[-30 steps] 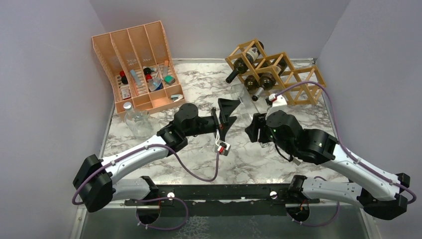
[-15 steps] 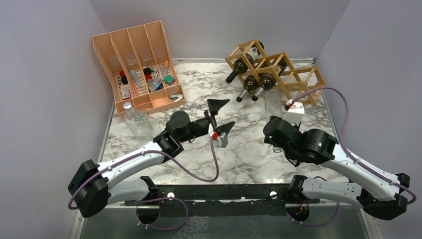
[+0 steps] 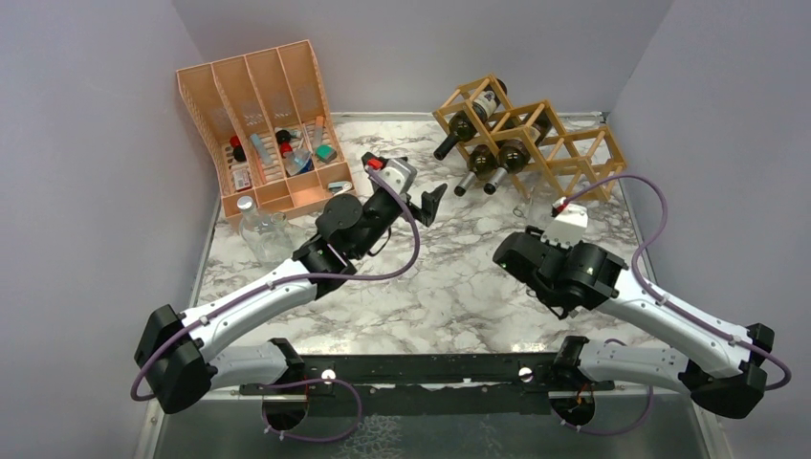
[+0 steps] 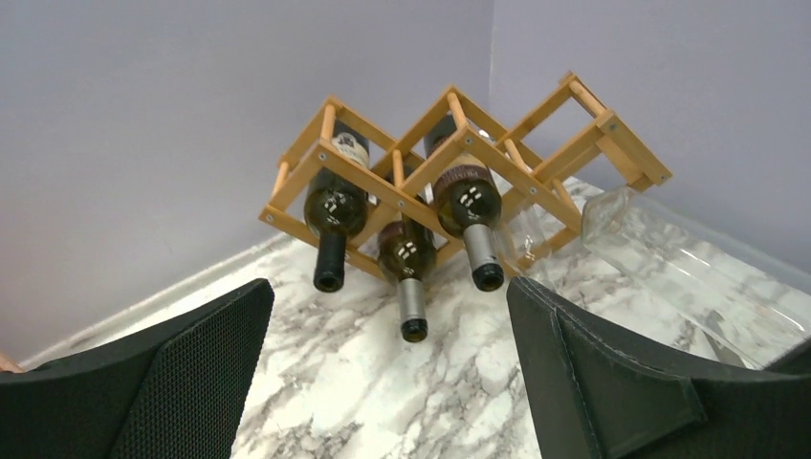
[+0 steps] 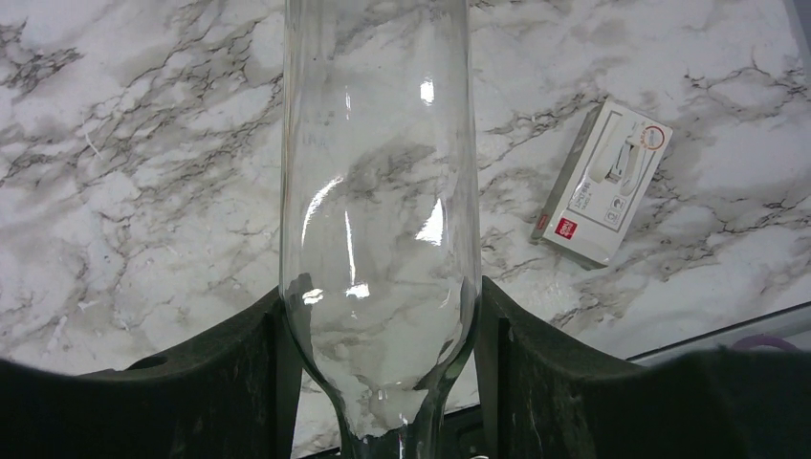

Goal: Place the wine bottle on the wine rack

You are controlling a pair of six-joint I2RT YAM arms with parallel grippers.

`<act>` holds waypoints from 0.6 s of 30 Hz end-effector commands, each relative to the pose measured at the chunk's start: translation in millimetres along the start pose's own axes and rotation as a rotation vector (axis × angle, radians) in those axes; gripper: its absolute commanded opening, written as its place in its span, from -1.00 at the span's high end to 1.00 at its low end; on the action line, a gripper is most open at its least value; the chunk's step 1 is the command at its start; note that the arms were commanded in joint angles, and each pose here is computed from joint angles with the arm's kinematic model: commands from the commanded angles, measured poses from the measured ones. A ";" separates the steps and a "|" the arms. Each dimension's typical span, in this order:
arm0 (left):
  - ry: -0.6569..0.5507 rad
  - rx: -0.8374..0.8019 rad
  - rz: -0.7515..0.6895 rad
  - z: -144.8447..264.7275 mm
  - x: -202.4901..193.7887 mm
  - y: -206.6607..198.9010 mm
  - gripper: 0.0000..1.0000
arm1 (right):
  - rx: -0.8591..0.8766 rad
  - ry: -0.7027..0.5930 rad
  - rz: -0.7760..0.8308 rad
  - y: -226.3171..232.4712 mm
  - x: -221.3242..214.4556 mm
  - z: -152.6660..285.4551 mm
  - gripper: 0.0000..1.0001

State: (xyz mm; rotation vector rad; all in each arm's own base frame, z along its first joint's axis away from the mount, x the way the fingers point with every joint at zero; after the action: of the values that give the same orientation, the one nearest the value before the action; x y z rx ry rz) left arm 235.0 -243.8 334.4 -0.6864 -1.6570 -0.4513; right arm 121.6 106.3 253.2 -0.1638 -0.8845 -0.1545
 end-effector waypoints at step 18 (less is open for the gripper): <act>0.105 0.102 0.064 -6.3 25.7 2.6 -0.98 | -0.153 -0.032 -0.192 1.6 27.8 -72.4 0.98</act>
State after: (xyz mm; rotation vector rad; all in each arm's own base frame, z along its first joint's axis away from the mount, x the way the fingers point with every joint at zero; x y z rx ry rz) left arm 239.7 -244.5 345.8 -0.6286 -1.5192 -0.3757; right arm 176.2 86.6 217.7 -0.2559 -0.8265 -0.3605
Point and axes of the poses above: each gripper's point midway between its finger pads, its own z axis back along the fingers, its own y axis along the line the jaws close on, x = y × z, the point moved 8 cm from there along z, back along the fingers, and after that the axes turned 9 degrees about z, right-handed, at the moved point
